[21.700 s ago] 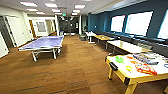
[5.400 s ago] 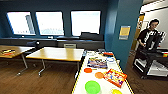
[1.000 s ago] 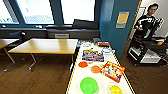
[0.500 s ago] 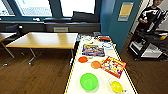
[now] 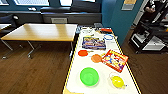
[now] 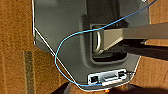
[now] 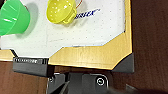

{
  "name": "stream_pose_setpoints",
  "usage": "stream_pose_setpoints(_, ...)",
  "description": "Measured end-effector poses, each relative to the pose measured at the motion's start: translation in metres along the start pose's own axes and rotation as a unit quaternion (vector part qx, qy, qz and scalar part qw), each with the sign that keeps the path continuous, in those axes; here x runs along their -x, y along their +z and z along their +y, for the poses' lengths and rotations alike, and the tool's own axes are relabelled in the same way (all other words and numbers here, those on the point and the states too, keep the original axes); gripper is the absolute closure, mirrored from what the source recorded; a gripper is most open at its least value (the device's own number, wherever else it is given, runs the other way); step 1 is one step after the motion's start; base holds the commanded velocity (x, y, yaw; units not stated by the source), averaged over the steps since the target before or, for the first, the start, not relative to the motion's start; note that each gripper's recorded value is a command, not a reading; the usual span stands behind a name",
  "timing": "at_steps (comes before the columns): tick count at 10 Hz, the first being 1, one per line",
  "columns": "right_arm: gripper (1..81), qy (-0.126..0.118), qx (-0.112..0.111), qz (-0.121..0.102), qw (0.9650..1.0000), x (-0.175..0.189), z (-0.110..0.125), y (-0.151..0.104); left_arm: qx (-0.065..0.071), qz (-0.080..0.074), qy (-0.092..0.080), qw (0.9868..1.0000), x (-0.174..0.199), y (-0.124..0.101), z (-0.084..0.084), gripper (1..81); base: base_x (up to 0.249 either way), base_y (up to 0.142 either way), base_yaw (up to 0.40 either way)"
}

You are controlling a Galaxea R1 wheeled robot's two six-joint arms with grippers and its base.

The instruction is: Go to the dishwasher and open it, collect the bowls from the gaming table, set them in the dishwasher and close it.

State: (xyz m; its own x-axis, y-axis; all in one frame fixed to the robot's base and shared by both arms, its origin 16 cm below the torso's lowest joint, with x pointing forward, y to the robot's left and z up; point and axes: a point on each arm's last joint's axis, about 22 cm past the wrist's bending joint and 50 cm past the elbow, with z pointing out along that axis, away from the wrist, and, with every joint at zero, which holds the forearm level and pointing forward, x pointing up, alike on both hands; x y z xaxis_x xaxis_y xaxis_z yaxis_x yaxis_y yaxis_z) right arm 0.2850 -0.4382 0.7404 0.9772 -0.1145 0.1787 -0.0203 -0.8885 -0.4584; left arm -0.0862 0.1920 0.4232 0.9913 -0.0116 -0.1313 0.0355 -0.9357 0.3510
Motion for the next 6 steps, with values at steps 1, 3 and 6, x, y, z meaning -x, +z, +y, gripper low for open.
stream_pose_setpoints(1, 1.0, 0.001, 0.003, -0.006, 1.0000, -0.010, 0.001, 0.000, 0.000, -0.003, -0.001, 1.0000, 0.002, 0.000, 0.000, 1.0, 0.000, 0.000, 0.000)
stream_pose_setpoints(3, 1.0, 0.012, 0.017, -0.001, 0.9998, -0.033, 0.010, -0.011, 0.000, -0.003, -0.002, 1.0000, 0.000, 0.001, 0.000, 1.0, 0.000, 0.000, 0.000)
stream_pose_setpoints(6, 1.0, 0.059, 0.039, 0.023, 0.9972, -0.071, 0.029, -0.020, 0.000, -0.003, -0.002, 1.0000, -0.001, 0.001, 0.000, 1.0, 0.000, 0.000, 0.000)
